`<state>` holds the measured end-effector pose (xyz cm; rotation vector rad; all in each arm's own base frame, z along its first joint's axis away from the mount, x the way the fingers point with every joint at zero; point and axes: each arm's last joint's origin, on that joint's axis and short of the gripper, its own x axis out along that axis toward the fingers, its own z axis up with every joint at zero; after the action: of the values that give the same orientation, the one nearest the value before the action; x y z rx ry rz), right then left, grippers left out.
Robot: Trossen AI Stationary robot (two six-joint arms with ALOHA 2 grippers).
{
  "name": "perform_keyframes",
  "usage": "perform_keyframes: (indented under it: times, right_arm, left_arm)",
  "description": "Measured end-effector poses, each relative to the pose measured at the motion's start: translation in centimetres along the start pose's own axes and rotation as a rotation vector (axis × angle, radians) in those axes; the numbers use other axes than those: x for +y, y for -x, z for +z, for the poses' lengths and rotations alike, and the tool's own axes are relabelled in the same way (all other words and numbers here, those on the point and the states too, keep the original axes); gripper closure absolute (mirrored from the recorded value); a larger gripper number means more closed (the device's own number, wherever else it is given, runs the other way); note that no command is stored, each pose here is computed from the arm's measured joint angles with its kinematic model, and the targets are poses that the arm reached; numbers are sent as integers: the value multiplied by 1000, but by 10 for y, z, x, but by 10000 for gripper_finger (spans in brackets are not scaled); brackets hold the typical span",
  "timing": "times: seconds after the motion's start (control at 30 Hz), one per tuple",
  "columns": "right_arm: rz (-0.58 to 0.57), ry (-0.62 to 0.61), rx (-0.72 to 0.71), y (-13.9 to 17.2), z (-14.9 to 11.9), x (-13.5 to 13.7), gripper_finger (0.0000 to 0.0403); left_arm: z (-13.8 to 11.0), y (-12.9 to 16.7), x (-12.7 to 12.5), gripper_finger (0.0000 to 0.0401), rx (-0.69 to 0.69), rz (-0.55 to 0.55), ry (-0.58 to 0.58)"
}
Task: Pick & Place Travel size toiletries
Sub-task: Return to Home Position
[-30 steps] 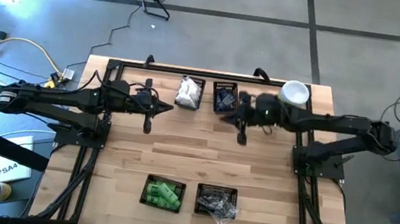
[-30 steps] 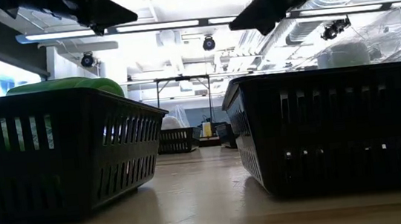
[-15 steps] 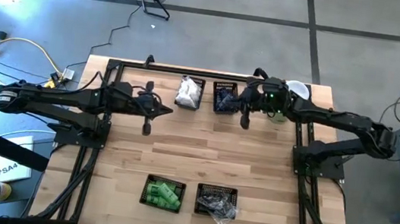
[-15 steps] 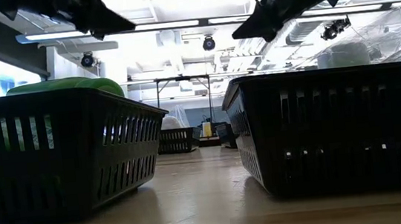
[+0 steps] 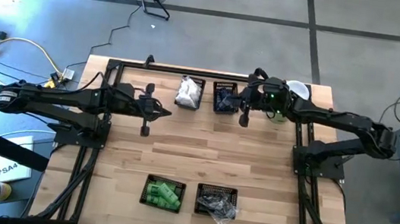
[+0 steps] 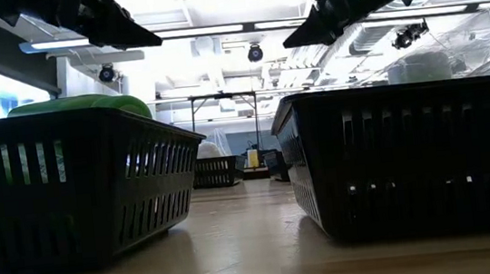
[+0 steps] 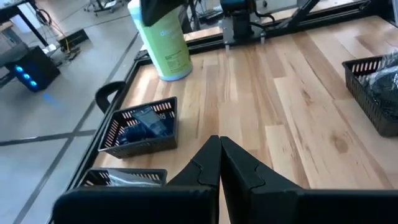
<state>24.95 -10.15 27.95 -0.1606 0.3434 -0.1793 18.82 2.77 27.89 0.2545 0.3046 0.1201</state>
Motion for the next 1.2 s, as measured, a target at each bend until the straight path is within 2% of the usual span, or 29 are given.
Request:
perform_keyframes:
  times: [0.13, 0.23, 0.53, 0.83, 1.03, 1.2]
  right_arm:
    - [-116, 2, 30, 1, -2, -7, 401]
    - [-152, -14, 37, 3, -4, -17, 401]
    - [-57, -50, -21, 12, -10, -43, 401]
    - [-32, -64, -42, 17, -13, -54, 401]
    - [-20, -42, -49, 17, -13, -54, 401]
    - [-21, -33, -47, 17, -13, -54, 401]
  left_arm:
    - [-1, 0, 0, 400, 13, -4, -9]
    - [-5, 1, -1, 400, 49, -14, -33]
    - [-9, 9, -3, 400, 94, -33, 18]
    - [-6, 8, -1, 400, 8, 2, 97]
    - [-41, -3, -12, 400, -115, 1, 129]
    - [-57, 8, -17, 400, -133, -2, 175]
